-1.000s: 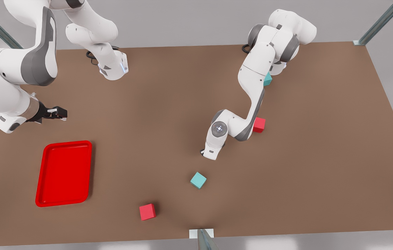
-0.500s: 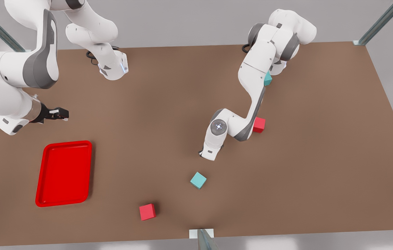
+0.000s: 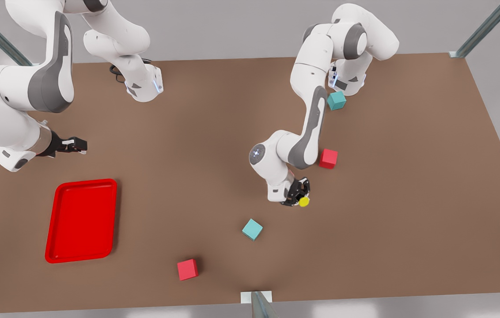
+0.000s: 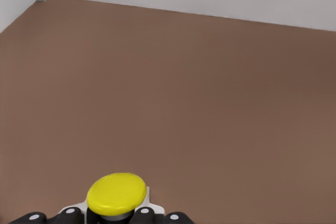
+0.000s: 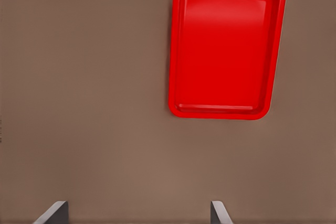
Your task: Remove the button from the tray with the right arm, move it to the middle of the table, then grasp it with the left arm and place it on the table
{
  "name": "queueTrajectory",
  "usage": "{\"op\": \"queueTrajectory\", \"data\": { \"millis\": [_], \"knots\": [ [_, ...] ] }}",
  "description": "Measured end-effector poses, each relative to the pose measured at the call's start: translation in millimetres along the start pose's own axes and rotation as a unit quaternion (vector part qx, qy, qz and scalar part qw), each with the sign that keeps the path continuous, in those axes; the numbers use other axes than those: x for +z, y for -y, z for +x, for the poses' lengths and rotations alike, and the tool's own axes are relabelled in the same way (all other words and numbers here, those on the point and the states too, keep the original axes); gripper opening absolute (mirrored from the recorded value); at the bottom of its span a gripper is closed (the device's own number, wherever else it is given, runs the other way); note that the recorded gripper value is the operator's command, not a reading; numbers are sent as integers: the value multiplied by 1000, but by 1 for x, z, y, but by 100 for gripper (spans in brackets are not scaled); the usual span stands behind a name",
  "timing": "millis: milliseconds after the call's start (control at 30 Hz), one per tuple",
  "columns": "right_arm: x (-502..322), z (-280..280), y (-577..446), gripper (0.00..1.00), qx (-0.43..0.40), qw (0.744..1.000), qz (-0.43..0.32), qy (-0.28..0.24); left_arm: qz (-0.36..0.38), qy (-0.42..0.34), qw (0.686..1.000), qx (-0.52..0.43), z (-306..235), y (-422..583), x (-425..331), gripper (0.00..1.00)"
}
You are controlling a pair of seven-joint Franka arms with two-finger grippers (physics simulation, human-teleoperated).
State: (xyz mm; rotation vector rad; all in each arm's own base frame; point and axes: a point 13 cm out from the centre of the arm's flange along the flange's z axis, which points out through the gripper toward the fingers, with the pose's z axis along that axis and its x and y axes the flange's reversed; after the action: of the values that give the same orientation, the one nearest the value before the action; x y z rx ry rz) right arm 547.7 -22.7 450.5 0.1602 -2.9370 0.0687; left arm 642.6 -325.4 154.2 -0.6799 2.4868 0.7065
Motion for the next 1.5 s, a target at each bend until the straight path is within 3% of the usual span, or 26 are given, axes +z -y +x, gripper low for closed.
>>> {"op": "queueTrajectory", "data": {
  "millis": [300, 533, 1200, 1267, 1333, 1500],
  "knots": [
    [-6, 1, 8, 100, 5, 1000, 0, 6, -62, 159, 981, -93, -44, -13, 46, 44],
    [-22, 3, 54, 100, 40, 999, -7, 17, -79, 236, 958, -142, -61, -24, 80, 44],
    [-38, 10, 37, 100, 14, 1000, 0, -9, -32, 274, 922, -271, -36, -13, 133, 44],
    [-38, 10, 34, 100, 11, 1000, 1, -9, -30, 274, 920, -279, -35, -13, 135, 52],
    [-37, 9, 32, 100, 9, 1000, 2, -10, -26, 276, 918, -285, -35, -12, 137, 100],
    [-36, 10, 33, 100, 9, 1000, 2, -12, -18, 284, 912, -295, -34, -11, 139, 100]
  ]
}}
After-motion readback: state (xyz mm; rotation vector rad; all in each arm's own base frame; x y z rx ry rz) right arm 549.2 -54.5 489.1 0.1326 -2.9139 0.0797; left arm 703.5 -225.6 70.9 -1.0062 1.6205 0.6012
